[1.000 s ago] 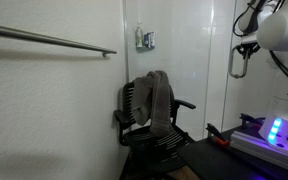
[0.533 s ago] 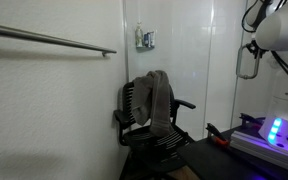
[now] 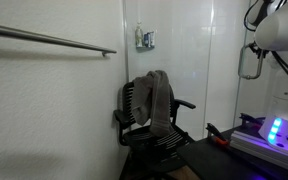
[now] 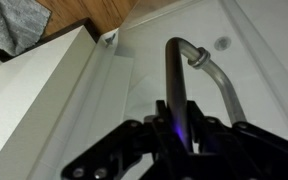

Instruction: Open the shower door

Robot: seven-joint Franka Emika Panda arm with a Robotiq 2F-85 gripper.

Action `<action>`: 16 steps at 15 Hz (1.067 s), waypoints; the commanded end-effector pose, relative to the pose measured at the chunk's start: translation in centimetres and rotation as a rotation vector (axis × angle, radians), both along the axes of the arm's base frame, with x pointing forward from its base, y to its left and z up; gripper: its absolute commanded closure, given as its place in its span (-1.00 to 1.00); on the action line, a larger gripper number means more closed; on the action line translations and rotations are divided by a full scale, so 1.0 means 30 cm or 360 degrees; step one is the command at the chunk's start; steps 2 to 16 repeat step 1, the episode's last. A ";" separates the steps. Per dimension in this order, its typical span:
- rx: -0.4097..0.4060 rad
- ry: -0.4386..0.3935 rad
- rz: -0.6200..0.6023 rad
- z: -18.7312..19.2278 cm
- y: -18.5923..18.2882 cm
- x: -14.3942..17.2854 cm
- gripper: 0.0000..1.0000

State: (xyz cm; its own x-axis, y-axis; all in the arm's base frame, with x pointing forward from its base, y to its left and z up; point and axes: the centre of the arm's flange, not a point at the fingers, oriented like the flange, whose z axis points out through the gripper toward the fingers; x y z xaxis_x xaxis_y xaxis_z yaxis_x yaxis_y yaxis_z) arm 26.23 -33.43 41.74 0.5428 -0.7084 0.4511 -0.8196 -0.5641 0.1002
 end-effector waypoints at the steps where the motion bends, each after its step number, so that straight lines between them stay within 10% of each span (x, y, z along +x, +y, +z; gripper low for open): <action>1: 0.0001 0.0002 -0.0003 0.002 -0.003 -0.001 0.43; 16: 0.0001 0.0002 -0.0003 0.002 -0.003 -0.001 0.43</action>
